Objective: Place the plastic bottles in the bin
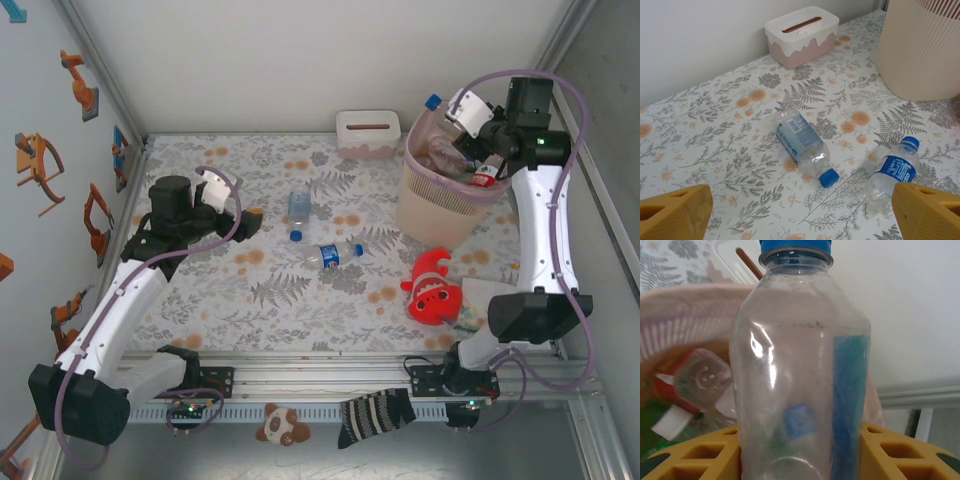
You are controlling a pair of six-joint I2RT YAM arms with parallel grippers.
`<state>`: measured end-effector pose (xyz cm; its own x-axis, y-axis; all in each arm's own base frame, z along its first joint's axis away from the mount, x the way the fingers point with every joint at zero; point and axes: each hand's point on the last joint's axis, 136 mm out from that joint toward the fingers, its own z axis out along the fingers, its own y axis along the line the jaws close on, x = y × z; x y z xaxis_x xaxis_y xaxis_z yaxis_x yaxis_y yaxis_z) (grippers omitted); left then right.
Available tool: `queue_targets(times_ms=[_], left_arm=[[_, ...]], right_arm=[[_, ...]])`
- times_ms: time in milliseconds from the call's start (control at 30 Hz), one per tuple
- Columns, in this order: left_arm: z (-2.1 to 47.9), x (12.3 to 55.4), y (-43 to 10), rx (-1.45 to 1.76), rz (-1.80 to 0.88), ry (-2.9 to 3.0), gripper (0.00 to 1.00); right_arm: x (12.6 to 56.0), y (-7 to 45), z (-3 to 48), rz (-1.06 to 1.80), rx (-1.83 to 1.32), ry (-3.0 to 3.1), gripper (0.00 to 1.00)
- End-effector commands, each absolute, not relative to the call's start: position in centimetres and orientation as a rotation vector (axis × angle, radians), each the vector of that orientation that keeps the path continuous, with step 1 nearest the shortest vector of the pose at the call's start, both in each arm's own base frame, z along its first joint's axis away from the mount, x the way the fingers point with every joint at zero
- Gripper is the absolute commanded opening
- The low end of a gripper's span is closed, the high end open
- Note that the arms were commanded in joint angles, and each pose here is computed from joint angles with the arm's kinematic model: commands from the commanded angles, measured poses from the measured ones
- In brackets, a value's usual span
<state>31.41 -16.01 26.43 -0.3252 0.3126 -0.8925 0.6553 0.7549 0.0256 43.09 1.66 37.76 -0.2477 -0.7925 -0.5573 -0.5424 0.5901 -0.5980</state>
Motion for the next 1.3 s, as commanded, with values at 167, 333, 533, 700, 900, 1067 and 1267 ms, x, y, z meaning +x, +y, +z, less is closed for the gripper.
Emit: queue_targets(times_ms=[167,333,533,700,900,1067,1267], left_arm=[[26.9,31.7,-16.6,0.735,-0.470,1.913,0.92],[26.8,31.6,-16.5,0.733,-0.468,1.915,0.92],[26.6,31.6,-16.3,0.730,-0.453,1.924,0.92],[26.5,31.7,-16.2,0.730,-0.442,1.929,0.92],[26.4,31.8,-16.2,0.734,-0.442,1.934,0.92],[26.3,31.8,-16.2,0.735,-0.441,1.937,0.92],[26.5,31.7,-16.1,0.734,-0.439,1.933,0.92]], right_arm=[[44.2,-0.3,36.3,-0.445,-1.034,2.004,0.50],[44.6,-0.4,34.9,-0.380,-0.913,2.062,0.49],[45.8,-1.3,35.1,-0.249,-0.503,2.157,0.46],[45.1,-0.7,35.0,-0.002,-0.101,2.227,0.41],[44.2,1.3,35.4,0.350,0.279,2.222,0.40],[44.9,3.7,35.2,0.647,0.465,2.195,0.39],[46.9,6.5,33.2,0.905,0.523,2.242,0.39]])
